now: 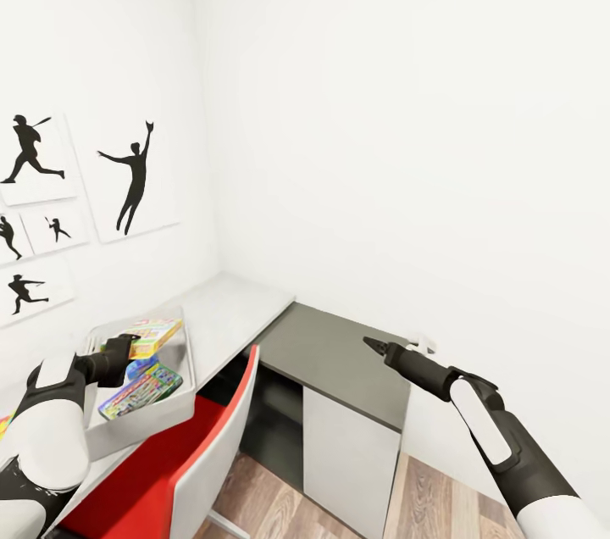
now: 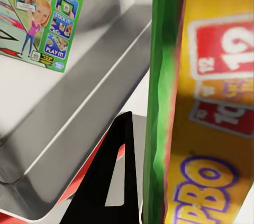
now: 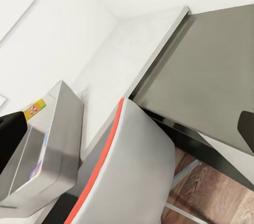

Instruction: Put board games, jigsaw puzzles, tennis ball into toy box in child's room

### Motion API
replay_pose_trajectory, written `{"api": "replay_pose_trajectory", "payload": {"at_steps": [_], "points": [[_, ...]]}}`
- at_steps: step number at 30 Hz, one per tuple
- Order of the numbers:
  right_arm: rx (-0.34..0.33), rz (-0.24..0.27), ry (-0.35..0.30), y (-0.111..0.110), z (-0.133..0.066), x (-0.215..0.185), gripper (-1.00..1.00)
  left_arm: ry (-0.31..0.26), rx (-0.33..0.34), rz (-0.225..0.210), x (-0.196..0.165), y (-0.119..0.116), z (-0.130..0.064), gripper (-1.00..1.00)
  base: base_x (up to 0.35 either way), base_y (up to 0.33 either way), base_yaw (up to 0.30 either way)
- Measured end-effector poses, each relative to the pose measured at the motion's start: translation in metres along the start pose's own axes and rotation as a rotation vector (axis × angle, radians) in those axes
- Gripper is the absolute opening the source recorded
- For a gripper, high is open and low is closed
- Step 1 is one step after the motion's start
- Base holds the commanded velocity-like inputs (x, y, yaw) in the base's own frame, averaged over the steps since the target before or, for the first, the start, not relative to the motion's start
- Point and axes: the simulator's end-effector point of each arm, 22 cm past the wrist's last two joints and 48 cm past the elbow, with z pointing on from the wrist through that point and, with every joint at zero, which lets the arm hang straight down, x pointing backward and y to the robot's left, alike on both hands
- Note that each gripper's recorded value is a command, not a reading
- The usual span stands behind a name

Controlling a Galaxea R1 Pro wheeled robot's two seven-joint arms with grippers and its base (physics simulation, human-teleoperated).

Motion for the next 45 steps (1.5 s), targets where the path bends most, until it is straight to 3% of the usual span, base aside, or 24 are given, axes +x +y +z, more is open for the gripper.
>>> {"api": "replay_pose_trajectory", "payload": {"at_steps": [44,45], "points": [[0.004,0.003,0.004,-0.002,0.0004,0.0019,1.0,-0.024,-0.003,-0.009,-0.0053,0.0011,0.0004,-1.0,0.038,0.017,0.0],[0.004,0.003,0.004,-0.0021,0.0004,0.0019,1.0,-0.025,-0.003,-0.009,-0.0056,0.0011,0.0003,1.0,0.0,0.0,0.0]]}}
